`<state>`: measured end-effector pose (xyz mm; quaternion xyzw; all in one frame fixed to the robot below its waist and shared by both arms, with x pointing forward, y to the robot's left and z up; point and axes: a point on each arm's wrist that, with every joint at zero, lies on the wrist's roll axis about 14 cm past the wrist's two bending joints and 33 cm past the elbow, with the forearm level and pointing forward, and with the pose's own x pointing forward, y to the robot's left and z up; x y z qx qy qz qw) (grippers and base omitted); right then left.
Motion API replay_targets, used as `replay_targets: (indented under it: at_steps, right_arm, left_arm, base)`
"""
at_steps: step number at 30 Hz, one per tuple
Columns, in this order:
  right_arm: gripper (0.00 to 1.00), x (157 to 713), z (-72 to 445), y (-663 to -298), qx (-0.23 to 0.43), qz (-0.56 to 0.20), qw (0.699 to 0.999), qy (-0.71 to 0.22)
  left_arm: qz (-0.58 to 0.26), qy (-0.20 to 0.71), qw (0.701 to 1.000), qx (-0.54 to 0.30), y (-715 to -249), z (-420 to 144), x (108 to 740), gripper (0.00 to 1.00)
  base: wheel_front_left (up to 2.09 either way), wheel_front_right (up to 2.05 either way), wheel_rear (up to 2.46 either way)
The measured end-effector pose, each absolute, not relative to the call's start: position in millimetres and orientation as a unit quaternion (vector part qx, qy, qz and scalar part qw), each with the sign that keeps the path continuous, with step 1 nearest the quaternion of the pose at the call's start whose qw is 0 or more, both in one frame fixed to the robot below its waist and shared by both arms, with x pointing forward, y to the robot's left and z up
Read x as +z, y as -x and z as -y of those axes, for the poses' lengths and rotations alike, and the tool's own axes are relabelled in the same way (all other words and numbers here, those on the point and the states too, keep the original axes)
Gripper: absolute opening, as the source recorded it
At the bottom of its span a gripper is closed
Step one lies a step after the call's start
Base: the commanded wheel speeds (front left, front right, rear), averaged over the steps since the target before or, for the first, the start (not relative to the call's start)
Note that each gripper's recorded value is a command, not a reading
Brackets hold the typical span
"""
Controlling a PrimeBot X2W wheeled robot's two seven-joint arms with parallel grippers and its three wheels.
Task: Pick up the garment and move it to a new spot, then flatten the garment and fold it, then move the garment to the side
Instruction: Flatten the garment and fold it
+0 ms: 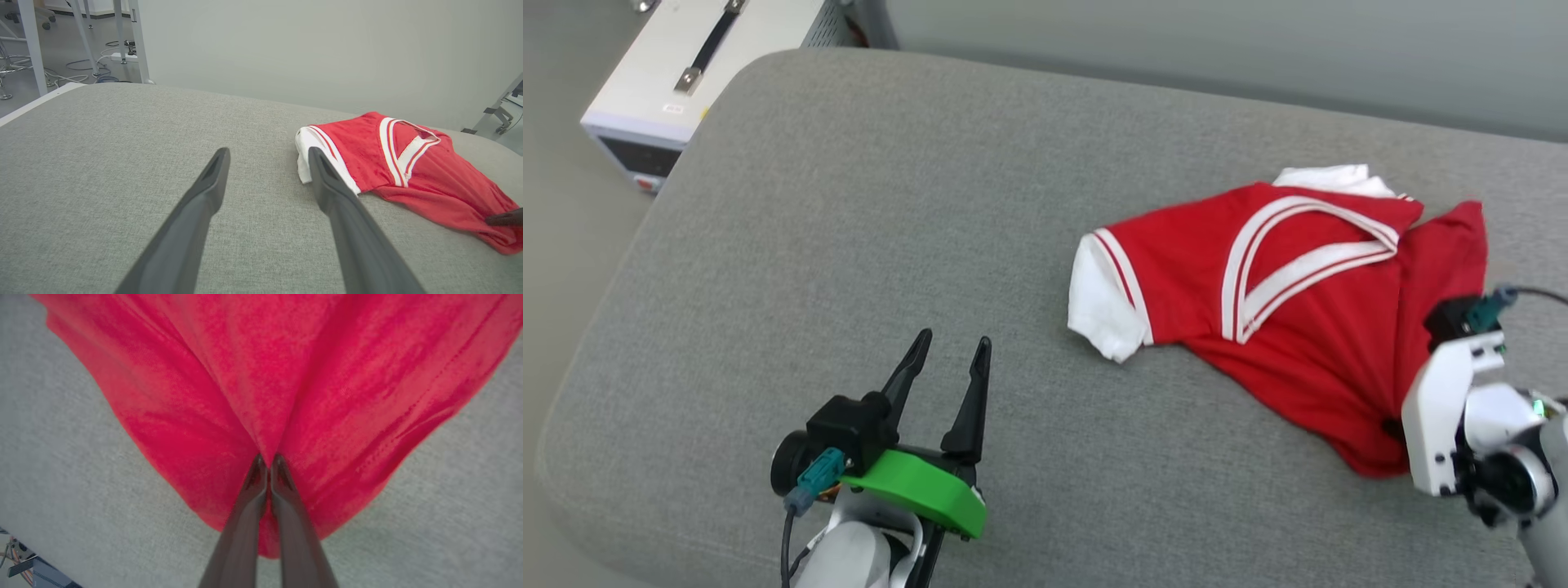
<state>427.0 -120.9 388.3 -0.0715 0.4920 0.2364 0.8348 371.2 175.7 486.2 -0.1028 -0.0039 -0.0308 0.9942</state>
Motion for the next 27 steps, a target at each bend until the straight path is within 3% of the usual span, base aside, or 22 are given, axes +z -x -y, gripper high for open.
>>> replay_targets:
  at_steps: [5,15,23,24,25,27]
  right_arm:
    - [0.0,383,147,-369,0.198,-0.512,0.835,0.016]
    - [0.0,377,152,-276,0.147,-0.534,0.83,-0.071]
    - [0.0,384,146,-269,0.129,-0.498,0.852,-0.096]
    - [0.36,386,146,-272,0.128,-0.491,0.857,-0.095]
    - [1.0,388,147,-274,0.127,-0.485,0.86,-0.093]
    - [1.0,392,149,-277,0.125,-0.474,0.867,-0.093]
  left_arm:
    - [0.007,0.109,0.993,-0.045,-365,-166,488,1.0]
    - [0.018,0.112,0.991,-0.071,-360,-149,496,1.0]
    - [0.009,0.114,0.989,-0.092,-356,-136,492,1.0]
    - [0.009,0.113,0.989,-0.093,-356,-135,492,1.0]
    - [0.009,0.113,0.989,-0.095,-356,-135,493,1.0]
    - [0.01,0.111,0.989,-0.097,-357,-135,493,1.0]
  base:
    - [0.0,0.0,0.0]
    - [0.0,0.0,0.0]
    - [0.0,0.0,0.0]
    - [0.0,0.0,0.0]
    - [0.0,0.0,0.0]
    - [0.0,0.0,0.0]
